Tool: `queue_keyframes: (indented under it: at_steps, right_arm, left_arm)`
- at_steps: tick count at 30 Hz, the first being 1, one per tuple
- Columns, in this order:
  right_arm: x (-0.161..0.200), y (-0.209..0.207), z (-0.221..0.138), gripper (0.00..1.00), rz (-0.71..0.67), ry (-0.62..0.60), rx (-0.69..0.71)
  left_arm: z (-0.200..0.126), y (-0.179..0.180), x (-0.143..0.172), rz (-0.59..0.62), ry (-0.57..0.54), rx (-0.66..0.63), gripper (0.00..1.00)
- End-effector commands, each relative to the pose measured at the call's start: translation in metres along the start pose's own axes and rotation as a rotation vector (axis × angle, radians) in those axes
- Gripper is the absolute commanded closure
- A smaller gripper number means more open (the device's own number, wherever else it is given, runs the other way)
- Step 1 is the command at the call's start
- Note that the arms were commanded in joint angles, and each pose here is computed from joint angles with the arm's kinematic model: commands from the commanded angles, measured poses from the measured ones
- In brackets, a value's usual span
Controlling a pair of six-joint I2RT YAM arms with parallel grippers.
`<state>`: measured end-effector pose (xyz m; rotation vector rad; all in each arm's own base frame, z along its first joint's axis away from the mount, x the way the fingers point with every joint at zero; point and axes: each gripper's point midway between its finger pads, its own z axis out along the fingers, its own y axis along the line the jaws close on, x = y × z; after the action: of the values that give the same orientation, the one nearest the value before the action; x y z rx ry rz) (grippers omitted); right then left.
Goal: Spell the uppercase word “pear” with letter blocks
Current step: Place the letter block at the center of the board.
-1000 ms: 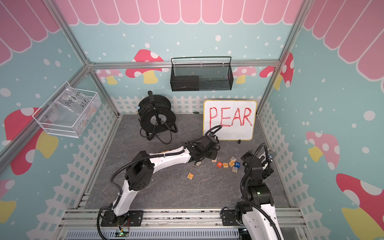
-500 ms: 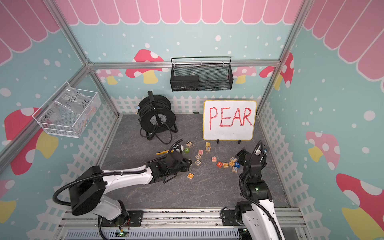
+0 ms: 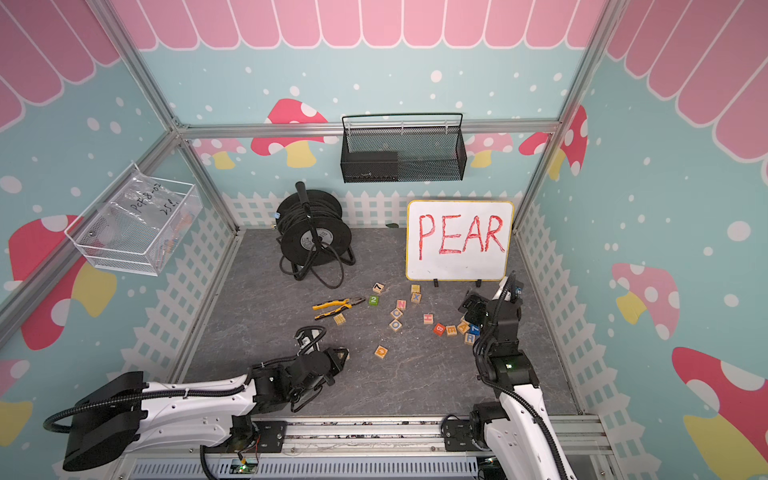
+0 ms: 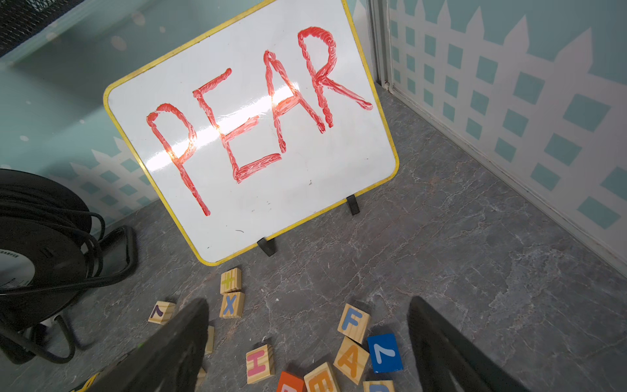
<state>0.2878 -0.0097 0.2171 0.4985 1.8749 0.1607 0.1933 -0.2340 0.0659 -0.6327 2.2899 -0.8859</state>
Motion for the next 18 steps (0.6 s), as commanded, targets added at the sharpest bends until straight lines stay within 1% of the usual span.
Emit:
queue_keyframes:
  at_steps: [1, 10, 16, 18]
  right_arm:
    - [-0.007, 0.006, -0.002, 0.07, -0.005, -0.018, -0.029]
    - [-0.006, 0.001, -0.005, 0.07, -0.009, -0.024, -0.009]
    - [-0.005, -0.001, -0.002, 0.07, -0.011, -0.021, -0.001]
    - [-0.004, -0.001, -0.002, 0.07, -0.011, -0.019, 0.001]
  left_arm:
    - [0.003, 0.0, -0.003, -0.148, -0.048, 0.023, 0.85]
    - [0.022, 0.022, 0.019, -0.262, -0.001, 0.015, 0.86]
    - [0.024, 0.03, 0.024, -0.276, 0.017, -0.004, 0.84]
    - [0.023, 0.033, 0.025, -0.275, 0.019, -0.023, 0.81]
